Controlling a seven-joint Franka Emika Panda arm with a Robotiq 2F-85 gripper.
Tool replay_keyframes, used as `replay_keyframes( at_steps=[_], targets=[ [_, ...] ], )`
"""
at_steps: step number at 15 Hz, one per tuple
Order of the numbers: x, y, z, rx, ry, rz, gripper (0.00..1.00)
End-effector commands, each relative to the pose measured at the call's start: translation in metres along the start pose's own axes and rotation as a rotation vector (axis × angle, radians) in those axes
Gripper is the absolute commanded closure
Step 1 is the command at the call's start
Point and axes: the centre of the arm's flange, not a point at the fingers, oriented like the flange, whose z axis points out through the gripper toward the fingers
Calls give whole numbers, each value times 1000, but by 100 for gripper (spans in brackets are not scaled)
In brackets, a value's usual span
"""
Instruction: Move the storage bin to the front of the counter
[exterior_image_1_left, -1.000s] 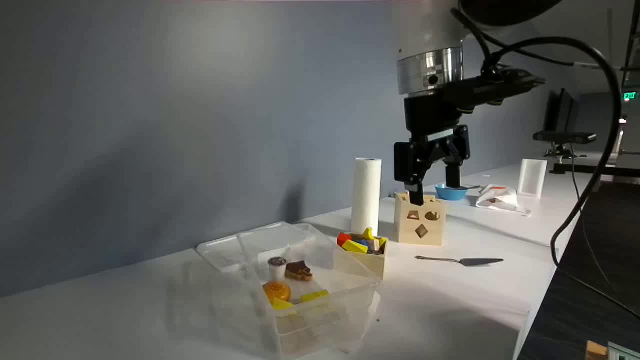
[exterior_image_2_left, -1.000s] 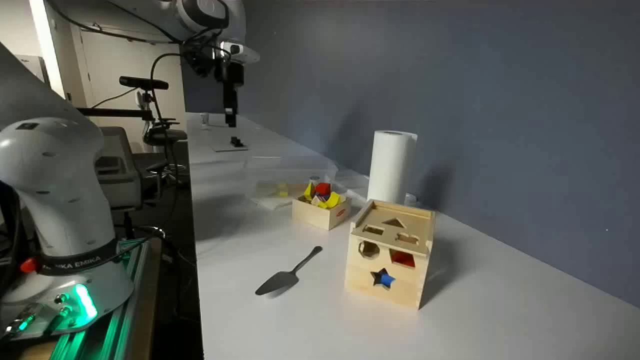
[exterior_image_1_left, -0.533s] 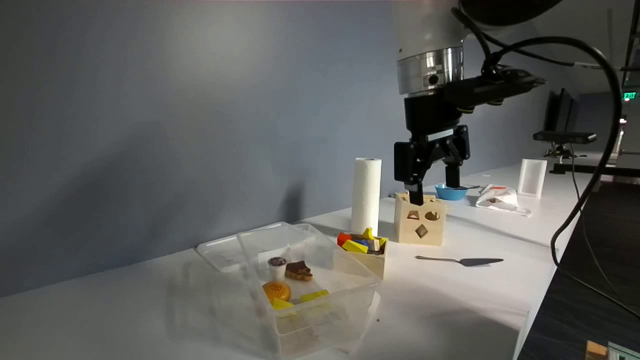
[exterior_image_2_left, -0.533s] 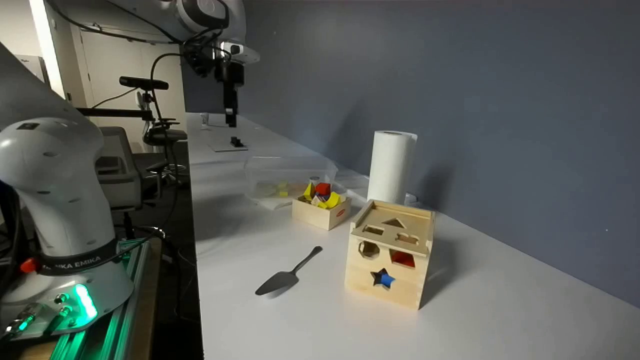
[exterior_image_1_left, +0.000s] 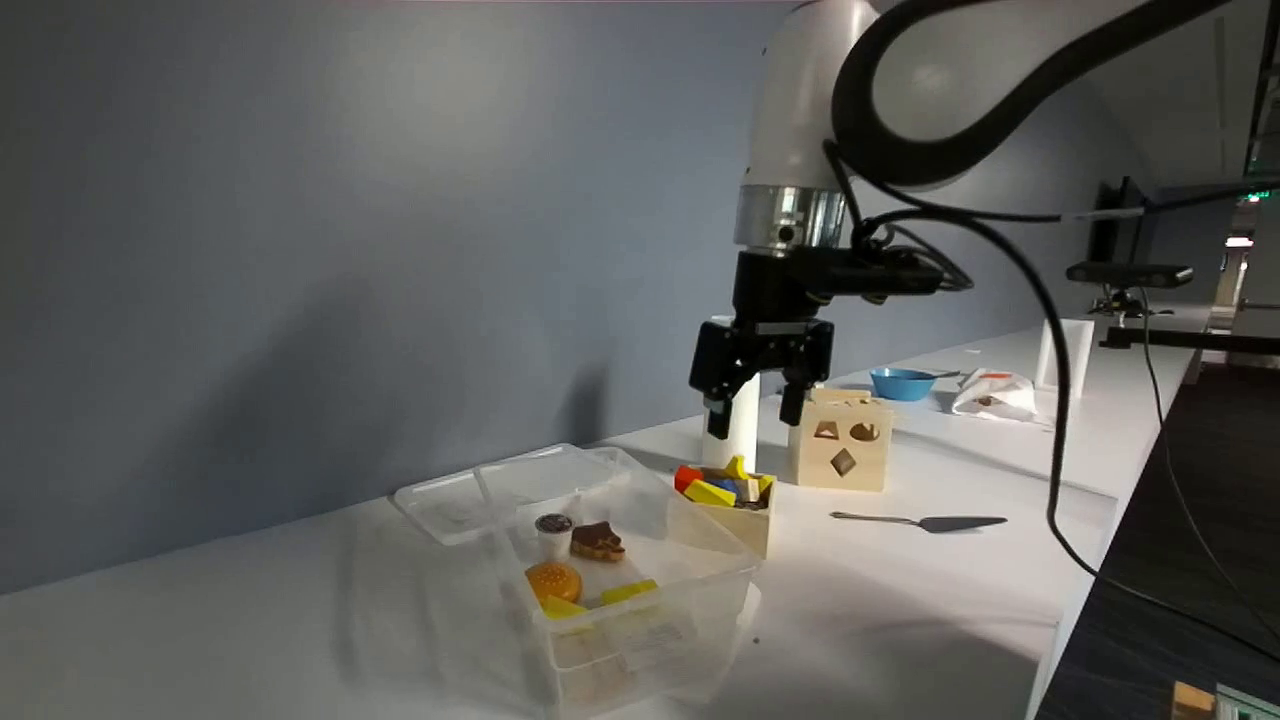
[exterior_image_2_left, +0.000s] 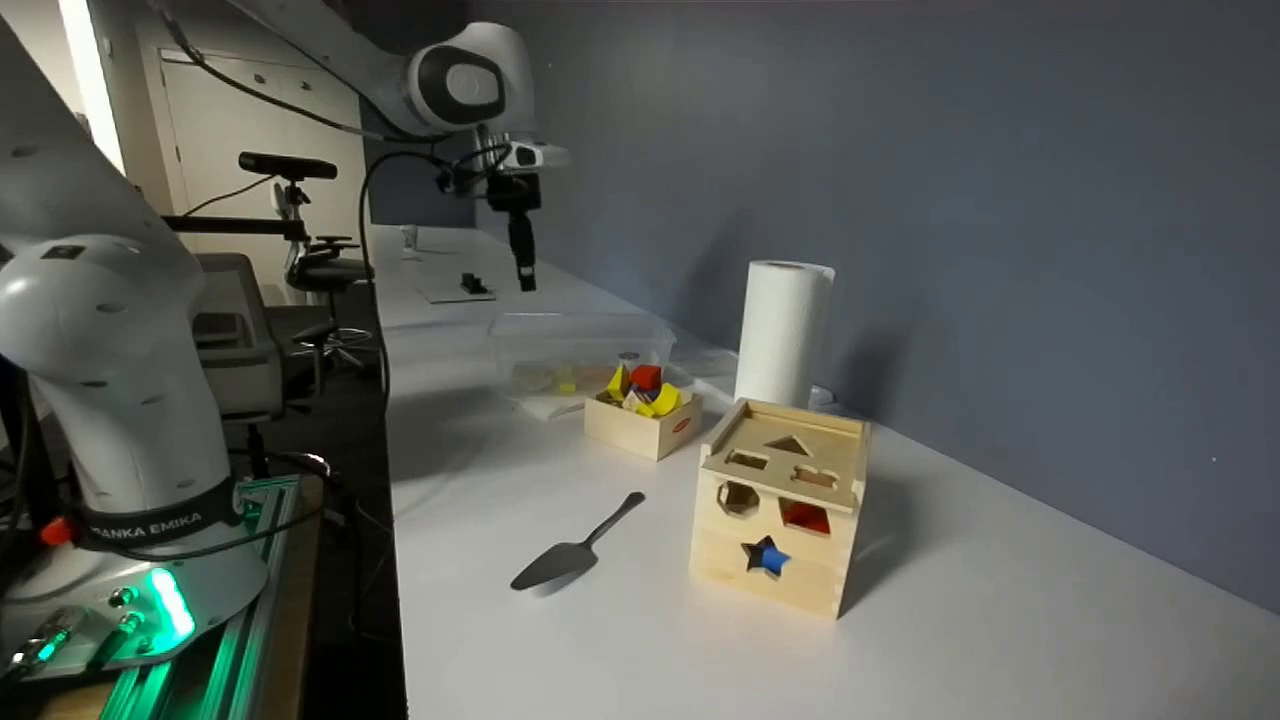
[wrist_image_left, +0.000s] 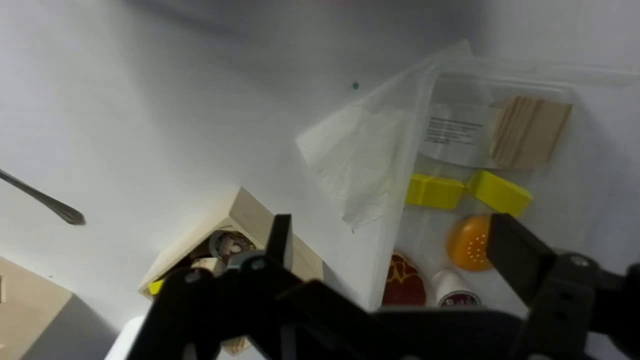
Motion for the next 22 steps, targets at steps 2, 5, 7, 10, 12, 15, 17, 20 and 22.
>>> replay_keyframes(
  at_steps=[2,5,7,10,12,15,17,20,22],
  targets=[
    [43,-15,55,110,-11,-76,0],
    [58,-23,89,89,-27,-62,0],
    [63,-28,106,96,-61,-48,8],
    [66,-35,124,93,-83,-25,43],
    [69,-39,127,77,-70,-10,56],
    [73,-41,122,73,-65,29,78],
    [75,-41,114,60,-62,58,90],
    [75,-42,105,57,-63,94,100],
    [74,-45,99,59,-77,118,99]
  ],
)
